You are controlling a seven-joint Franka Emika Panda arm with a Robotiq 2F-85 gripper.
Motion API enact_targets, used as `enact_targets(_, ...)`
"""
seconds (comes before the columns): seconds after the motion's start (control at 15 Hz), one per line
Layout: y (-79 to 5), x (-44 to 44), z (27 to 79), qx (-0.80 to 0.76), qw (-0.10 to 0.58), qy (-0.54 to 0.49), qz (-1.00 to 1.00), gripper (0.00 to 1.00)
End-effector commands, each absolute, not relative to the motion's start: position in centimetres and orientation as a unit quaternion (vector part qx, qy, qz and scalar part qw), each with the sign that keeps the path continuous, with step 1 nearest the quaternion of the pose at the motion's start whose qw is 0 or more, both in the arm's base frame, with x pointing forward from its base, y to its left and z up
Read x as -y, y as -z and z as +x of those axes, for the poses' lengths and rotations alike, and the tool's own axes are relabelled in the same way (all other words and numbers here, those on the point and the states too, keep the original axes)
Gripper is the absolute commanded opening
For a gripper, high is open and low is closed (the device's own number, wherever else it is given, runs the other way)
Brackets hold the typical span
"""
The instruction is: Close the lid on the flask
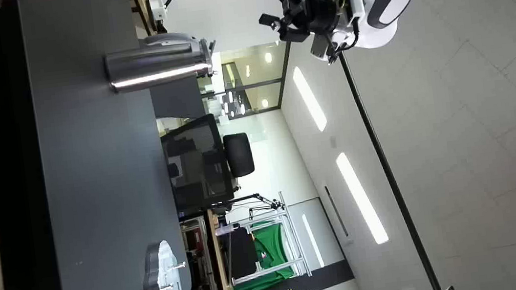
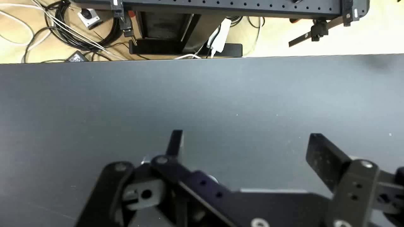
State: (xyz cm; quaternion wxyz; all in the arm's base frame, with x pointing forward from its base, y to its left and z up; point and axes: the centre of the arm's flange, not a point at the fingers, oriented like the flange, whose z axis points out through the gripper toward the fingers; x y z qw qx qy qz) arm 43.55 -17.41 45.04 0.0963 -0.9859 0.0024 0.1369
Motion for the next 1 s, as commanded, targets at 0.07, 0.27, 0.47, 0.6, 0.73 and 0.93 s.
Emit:
enact_targets(0.07,-45.0,17.4,43.6,-0.002,0.096,-0.136,-0.986,1.00)
enact_targets(0.27,-45.0,17.4,43.6,-0.002,0.096,-0.136,-0.986,1.00)
enact_targets(0.47,-45.0,17.4,43.6,-0.002,0.096,-0.136,-0.986,1.00)
enact_targets(0.6,-45.0,17.8,44.3,-0.001,0.102,-0.135,-0.986,1.00)
enact_targets(0.73,-44.7,18.6,45.8,-0.001,0.104,-0.126,-0.987,1.00)
enact_targets(0.93,-44.1,19.7,48.5,-0.008,0.104,-0.093,-0.990,1.00)
